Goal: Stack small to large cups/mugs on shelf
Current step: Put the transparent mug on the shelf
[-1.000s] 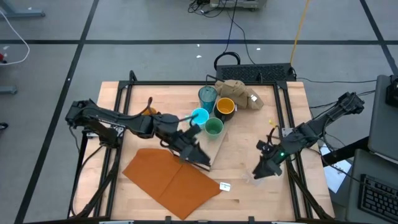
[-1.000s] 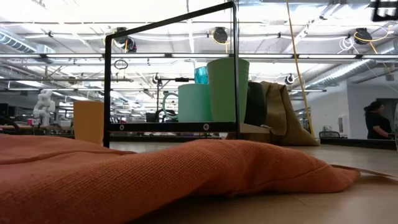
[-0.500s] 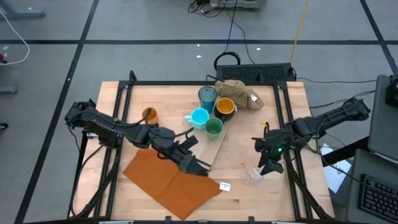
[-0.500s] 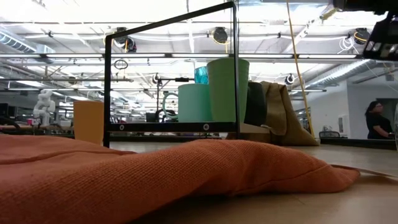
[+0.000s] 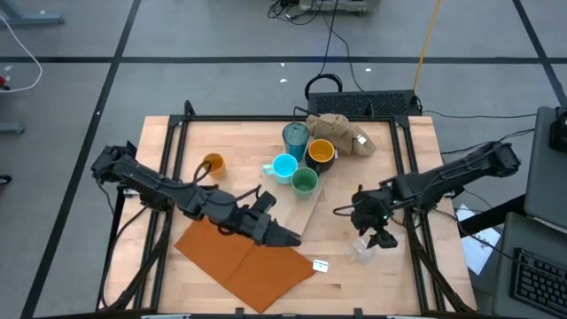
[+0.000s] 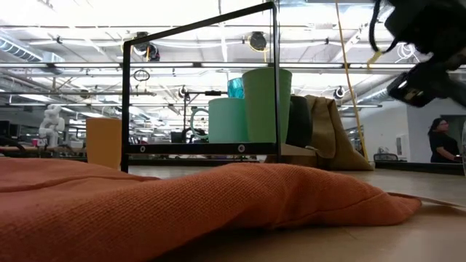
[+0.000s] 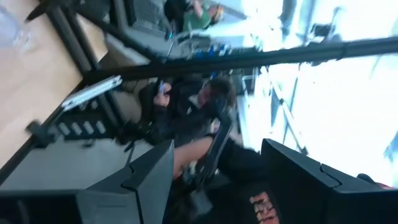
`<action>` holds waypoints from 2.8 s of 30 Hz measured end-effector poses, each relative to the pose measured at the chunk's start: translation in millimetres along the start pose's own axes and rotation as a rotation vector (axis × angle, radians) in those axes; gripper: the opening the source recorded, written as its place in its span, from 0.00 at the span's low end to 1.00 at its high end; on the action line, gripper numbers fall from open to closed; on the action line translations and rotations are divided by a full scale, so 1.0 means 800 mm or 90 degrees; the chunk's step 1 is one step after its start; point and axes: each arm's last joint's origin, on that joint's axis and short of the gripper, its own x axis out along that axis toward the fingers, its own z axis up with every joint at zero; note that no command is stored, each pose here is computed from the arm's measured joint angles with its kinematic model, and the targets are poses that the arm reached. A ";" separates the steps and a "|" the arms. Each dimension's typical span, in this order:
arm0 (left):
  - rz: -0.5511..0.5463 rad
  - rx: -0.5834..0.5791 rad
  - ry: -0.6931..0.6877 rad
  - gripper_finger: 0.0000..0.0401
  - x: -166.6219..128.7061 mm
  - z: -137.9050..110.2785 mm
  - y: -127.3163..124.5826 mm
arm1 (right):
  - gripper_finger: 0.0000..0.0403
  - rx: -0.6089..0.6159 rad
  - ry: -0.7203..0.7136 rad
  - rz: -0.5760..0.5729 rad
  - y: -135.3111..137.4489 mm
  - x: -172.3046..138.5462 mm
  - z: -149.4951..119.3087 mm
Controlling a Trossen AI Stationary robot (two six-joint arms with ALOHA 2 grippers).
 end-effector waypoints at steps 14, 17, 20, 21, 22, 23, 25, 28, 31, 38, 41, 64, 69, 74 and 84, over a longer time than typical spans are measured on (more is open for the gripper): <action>-0.001 -0.021 -0.039 0.61 0.000 -0.012 -0.002 | 0.58 -0.045 0.064 -0.014 -0.031 0.033 0.010; 0.000 -0.017 -0.037 0.61 -0.001 -0.013 -0.002 | 0.58 -0.025 0.064 0.025 -0.029 0.033 0.010; 0.001 -0.007 -0.037 0.61 -0.001 -0.012 -0.002 | 0.58 0.022 0.078 0.086 -0.025 0.032 0.008; 0.002 -0.003 -0.037 0.61 -0.001 -0.012 -0.002 | 0.58 0.050 0.095 0.110 -0.023 0.032 0.005; 0.002 0.002 -0.037 0.61 -0.001 -0.012 -0.002 | 0.58 0.078 0.113 0.130 -0.022 0.032 0.002; 0.002 0.004 -0.038 0.61 -0.001 -0.012 -0.002 | 0.58 0.096 0.126 0.142 -0.019 0.032 0.000; 0.002 0.014 -0.038 0.61 -0.001 -0.012 -0.002 | 0.58 0.111 0.147 0.149 -0.012 0.034 -0.004; 0.005 0.025 -0.037 0.61 -0.001 -0.012 -0.001 | 0.58 0.154 0.163 0.144 -0.003 0.039 -0.004; 0.006 0.036 -0.037 0.61 -0.001 -0.012 -0.001 | 0.58 0.195 0.171 0.134 0.005 0.044 -0.004; 0.007 0.064 -0.036 0.61 -0.001 -0.013 -0.001 | 0.68 0.220 0.126 0.030 0.010 0.052 -0.001; 0.007 0.065 -0.036 0.61 -0.001 -0.013 -0.001 | 0.75 0.260 0.129 0.019 0.013 0.054 -0.003; 0.005 0.073 -0.026 0.61 -0.001 -0.020 -0.002 | 0.87 0.350 0.038 -0.054 0.051 0.075 -0.004; 0.005 0.068 -0.024 0.61 -0.001 -0.023 -0.002 | 0.87 0.377 0.051 -0.052 0.057 0.088 -0.006; 0.005 0.068 -0.026 0.61 -0.001 -0.023 -0.002 | 0.87 0.388 0.061 -0.047 0.061 0.110 -0.006; 0.005 0.064 -0.027 0.61 -0.001 -0.024 -0.002 | 0.87 0.446 0.079 -0.061 0.056 0.137 -0.007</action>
